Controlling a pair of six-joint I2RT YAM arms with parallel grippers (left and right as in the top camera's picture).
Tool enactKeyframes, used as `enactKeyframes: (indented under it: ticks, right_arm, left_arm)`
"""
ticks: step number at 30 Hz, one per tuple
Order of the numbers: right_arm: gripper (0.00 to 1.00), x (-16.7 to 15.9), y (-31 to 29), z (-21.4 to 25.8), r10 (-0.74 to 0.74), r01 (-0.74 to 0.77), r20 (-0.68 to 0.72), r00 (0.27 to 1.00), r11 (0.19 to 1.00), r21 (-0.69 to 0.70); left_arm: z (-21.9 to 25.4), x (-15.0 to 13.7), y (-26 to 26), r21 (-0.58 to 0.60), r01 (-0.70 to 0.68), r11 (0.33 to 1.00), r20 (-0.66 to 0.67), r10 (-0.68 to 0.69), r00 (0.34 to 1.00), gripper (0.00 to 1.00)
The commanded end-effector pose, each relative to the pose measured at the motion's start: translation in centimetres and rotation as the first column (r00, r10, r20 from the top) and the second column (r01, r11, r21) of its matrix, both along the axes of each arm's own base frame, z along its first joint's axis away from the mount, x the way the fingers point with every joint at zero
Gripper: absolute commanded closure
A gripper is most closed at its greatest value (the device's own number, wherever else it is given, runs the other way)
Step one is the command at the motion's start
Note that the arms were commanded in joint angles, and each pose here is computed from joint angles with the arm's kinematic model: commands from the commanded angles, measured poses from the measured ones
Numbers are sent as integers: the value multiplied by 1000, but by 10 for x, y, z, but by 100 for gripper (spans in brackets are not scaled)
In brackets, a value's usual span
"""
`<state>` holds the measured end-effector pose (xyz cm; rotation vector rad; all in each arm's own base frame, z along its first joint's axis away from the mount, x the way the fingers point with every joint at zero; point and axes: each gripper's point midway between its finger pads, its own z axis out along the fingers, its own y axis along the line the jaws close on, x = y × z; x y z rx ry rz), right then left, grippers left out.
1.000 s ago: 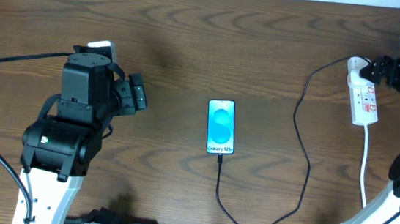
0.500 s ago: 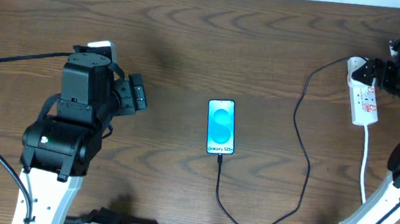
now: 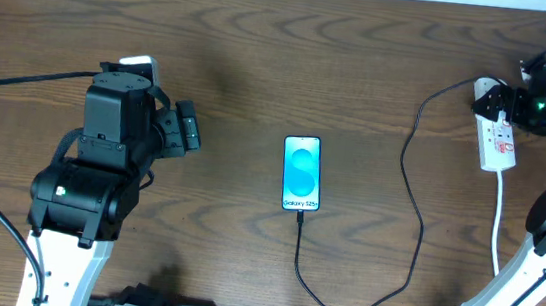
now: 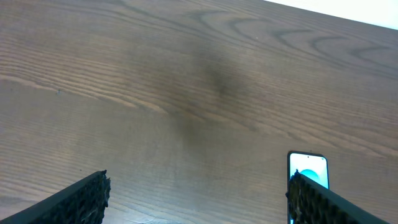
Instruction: Plug charger to phone and switch on socket
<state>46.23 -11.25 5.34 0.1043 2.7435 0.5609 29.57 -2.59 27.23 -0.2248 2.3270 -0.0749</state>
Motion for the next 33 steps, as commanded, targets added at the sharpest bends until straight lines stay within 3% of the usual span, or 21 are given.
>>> enactKeyframes:
  ticks: [1,21,33]
  right_arm:
    - [1,0,24,-11,55,-55,-1,998,998,38]
    - [1,-7,32,-22,44,-42,-32,999,997,62]
    - [1,7,2,0,-3,2,-9,1000,999,-41]
  left_arm:
    - [2,1,3,19,0,1000,4,0,1000,9]
    - [2,1,3,19,0,1000,4,0,1000,9]
    - [2,1,3,19,0,1000,4,0,1000,9]
